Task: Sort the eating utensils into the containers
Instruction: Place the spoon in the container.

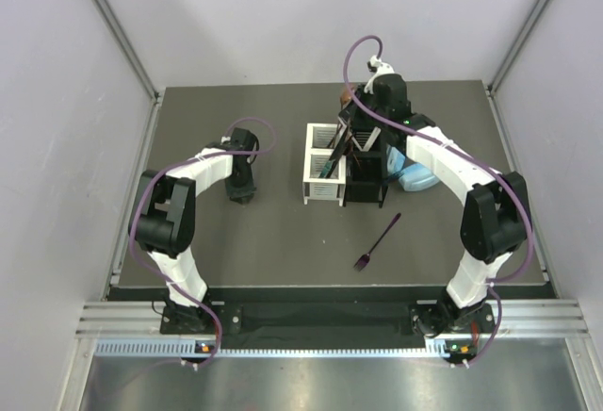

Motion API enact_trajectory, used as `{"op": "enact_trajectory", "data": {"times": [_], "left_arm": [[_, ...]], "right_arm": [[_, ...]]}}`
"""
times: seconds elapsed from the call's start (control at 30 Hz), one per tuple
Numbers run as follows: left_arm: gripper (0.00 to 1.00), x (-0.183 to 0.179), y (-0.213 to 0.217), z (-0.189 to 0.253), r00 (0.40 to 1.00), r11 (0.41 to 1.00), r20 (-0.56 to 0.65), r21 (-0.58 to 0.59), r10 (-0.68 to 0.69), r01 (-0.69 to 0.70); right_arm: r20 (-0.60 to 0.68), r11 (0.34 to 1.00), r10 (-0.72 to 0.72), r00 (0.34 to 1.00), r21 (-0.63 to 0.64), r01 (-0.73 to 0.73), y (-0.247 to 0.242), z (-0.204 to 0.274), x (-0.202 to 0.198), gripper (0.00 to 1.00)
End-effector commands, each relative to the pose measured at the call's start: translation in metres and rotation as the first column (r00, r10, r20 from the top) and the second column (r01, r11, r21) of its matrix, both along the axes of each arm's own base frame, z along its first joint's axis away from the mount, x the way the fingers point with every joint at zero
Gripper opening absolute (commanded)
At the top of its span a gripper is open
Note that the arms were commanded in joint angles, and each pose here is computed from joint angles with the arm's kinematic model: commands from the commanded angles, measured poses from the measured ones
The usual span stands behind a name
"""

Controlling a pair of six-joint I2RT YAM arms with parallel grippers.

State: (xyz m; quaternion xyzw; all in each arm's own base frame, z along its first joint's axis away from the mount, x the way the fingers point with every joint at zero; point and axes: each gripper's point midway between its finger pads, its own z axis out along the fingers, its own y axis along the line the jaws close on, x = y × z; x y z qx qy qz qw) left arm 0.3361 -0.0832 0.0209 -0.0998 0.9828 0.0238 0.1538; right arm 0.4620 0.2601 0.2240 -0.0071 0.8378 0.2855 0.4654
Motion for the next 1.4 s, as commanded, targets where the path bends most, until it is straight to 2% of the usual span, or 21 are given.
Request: {"op": "enact_trajectory", "data": {"times": [0.0,0.5,0.63,0.83,1.17,1.37], "left_arm": [[0.27,0.005,0.001,0.002,1.0,1.0,0.011,0.001,0.005,-0.005],[0.27,0.006,0.002,0.002,1.0,1.0,0.008,0.007,0.005,-0.005],[0.27,0.006,0.002,0.001,1.0,1.0,0.004,0.008,0.005,-0.005],[0.27,0.005,0.002,0.0,1.0,1.0,-0.004,0.012,0.003,-0.003],[0.27,0.003,0.004,-0.001,1.0,1.0,-0.008,0.02,0.003,-0.003],[0.27,0.006,0.003,-0.001,1.0,1.0,-0.012,0.017,0.005,-0.005]], "right_arm": [[-0.025,1.0,0.02,0.999,0.013,-0.019,0.003,0.002,-0.004,0.0],[0.099,0.997,0.031,0.995,0.066,-0.038,0.01,0.072,0.018,0.0],[0.085,0.998,0.033,0.996,0.054,-0.038,0.011,0.062,0.023,0.0],[0.091,0.988,-0.008,0.996,0.153,-0.006,0.016,0.047,0.042,0.0],[0.028,0.999,-0.016,0.999,0.045,0.015,0.003,-0.003,0.033,0.0],[0.009,1.0,-0.016,1.0,0.022,0.015,-0.004,-0.014,0.019,0.0]]}}
